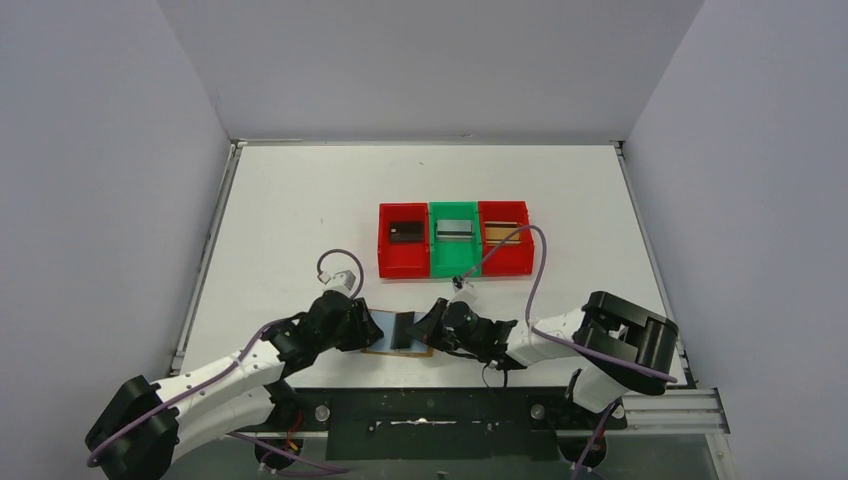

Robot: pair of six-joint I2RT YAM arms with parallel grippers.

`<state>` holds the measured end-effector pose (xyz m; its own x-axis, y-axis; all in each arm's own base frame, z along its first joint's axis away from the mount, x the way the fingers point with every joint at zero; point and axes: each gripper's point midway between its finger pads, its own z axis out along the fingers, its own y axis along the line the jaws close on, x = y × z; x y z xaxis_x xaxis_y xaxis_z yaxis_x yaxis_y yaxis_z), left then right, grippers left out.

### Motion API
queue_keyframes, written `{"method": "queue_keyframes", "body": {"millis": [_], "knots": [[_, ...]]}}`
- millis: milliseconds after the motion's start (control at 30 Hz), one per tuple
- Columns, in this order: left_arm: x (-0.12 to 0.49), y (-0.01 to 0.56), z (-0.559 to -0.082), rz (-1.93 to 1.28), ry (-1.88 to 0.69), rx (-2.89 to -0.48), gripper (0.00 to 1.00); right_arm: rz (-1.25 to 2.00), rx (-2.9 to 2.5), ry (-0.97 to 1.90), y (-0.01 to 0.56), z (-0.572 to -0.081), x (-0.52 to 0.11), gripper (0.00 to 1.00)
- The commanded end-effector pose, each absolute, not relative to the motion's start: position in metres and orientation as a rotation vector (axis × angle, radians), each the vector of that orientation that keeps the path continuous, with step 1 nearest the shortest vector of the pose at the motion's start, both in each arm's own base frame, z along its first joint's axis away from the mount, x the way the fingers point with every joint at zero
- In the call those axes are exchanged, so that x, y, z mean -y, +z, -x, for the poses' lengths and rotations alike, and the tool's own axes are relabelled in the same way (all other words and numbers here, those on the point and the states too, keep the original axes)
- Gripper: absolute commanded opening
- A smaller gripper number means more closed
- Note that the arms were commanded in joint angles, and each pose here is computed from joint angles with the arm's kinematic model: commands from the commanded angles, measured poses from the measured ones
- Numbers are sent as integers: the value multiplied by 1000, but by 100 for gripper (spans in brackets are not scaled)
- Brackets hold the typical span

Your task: Take the credit cards out of the card holder

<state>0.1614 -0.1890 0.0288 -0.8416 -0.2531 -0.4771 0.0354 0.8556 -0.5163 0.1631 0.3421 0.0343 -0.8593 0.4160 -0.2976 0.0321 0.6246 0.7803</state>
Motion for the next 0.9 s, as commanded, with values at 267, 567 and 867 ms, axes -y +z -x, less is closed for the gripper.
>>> {"method": "queue_keyframes", "body": {"millis": [267, 567, 867], "knots": [[194, 17, -157, 129, -688, -2533, 34, -312, -2357, 1092, 46, -168, -338, 12], [191, 17, -152, 144, -709, -2528, 27, -358, -2283, 1209, 58, -171, -341, 3], [183, 22, -152, 196, -689, -2504, 26, -376, -2298, 1070, 60, -174, -317, 0]]}}
